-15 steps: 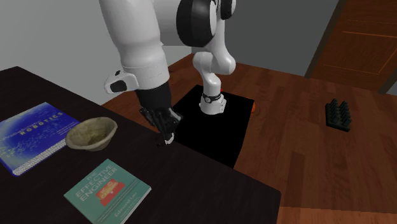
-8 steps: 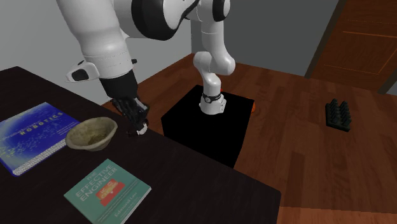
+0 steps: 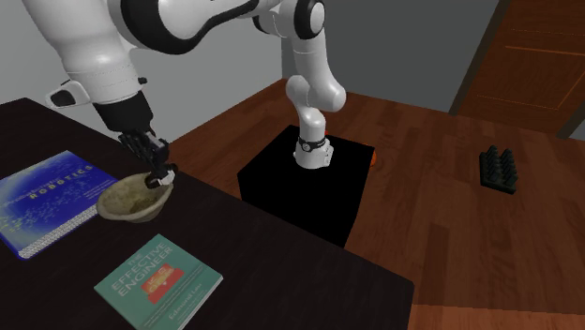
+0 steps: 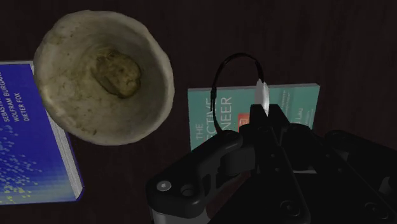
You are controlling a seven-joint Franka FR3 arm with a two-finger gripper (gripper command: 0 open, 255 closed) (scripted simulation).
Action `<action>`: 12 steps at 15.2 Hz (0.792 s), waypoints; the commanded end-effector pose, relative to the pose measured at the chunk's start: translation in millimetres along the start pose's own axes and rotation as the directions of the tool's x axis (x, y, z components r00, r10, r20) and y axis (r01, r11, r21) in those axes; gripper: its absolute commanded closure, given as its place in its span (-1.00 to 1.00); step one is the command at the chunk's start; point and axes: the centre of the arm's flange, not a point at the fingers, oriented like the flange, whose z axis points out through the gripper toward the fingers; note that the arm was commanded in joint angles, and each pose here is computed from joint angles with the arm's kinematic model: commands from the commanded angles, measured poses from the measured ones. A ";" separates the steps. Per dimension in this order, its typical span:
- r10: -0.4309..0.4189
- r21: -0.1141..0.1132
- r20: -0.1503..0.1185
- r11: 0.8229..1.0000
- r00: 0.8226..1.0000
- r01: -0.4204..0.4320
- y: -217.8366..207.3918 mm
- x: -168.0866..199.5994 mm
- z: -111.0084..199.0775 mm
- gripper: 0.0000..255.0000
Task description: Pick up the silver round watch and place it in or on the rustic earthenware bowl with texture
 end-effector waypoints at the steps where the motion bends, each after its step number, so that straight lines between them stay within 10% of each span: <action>1: -0.001 0.000 0.000 1.000 1.000 0.001 24.6 1.8 -7.1 1.00; 12: -0.001 0.000 0.000 1.000 1.000 0.001 158.4 25.8 -29.3 1.00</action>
